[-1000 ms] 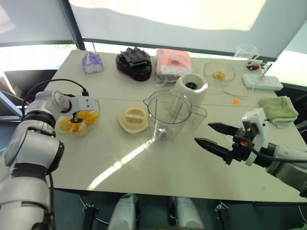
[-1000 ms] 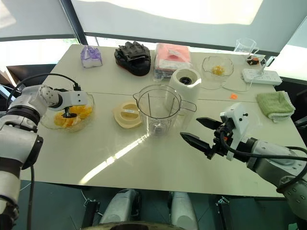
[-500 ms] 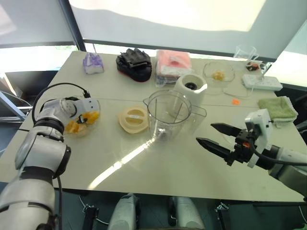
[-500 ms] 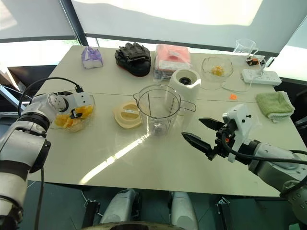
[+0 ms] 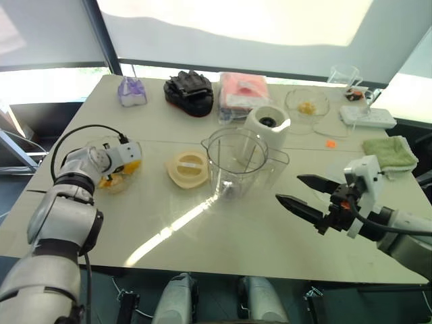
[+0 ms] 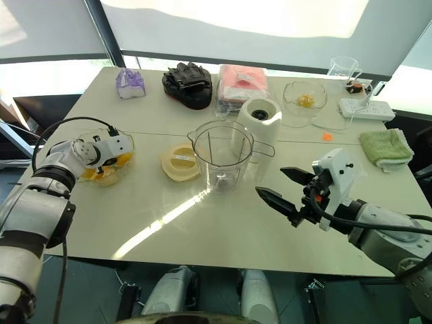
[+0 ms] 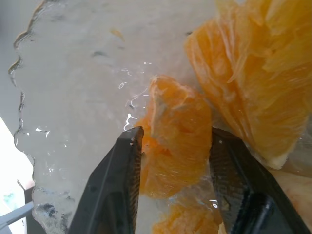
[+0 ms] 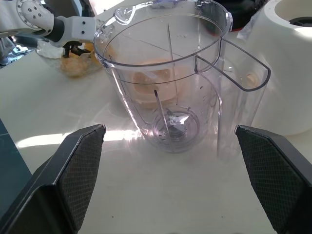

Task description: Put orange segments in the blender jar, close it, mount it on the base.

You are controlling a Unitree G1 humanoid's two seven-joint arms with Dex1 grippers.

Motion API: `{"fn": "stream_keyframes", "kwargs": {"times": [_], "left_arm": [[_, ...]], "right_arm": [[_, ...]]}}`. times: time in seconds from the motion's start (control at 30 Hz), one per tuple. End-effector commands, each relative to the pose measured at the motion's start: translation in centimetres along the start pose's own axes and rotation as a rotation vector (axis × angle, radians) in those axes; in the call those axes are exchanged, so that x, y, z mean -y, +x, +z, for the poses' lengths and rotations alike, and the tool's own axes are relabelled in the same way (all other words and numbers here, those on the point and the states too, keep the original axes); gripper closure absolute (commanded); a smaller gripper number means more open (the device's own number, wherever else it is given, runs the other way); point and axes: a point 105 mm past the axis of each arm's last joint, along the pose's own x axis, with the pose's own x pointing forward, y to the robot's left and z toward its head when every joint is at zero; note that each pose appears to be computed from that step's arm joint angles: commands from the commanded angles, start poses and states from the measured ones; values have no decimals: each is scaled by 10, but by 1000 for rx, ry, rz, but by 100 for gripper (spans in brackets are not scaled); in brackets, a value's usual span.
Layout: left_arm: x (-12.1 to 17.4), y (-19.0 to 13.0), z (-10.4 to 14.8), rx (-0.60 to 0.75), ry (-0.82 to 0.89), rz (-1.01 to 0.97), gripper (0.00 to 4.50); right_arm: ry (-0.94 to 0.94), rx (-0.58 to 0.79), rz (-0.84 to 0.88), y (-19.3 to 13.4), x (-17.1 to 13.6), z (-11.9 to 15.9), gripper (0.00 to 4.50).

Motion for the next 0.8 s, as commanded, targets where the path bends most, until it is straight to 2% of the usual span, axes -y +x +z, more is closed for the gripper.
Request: {"fn": "stream_keyframes", "kwargs": {"times": [0.03, 0.47, 0.57, 0.63, 0.8], "left_arm": [[15, 4, -14, -29, -43, -32, 242], [29, 10, -25, -35, -83, -18, 242], [33, 11, -25, -31, -83, -16, 335], [33, 12, -25, -33, -78, -8, 432], [29, 12, -27, -43, -63, 24, 443]], "right_arm": [[-44, 35, 0, -3, -2, 13, 0], [-67, 26, -5, -2, 3, 15, 0], [-73, 28, -6, -2, 4, 17, 0], [-77, 31, -7, -1, 4, 18, 0], [-78, 34, -5, 0, 3, 18, 0]]}}
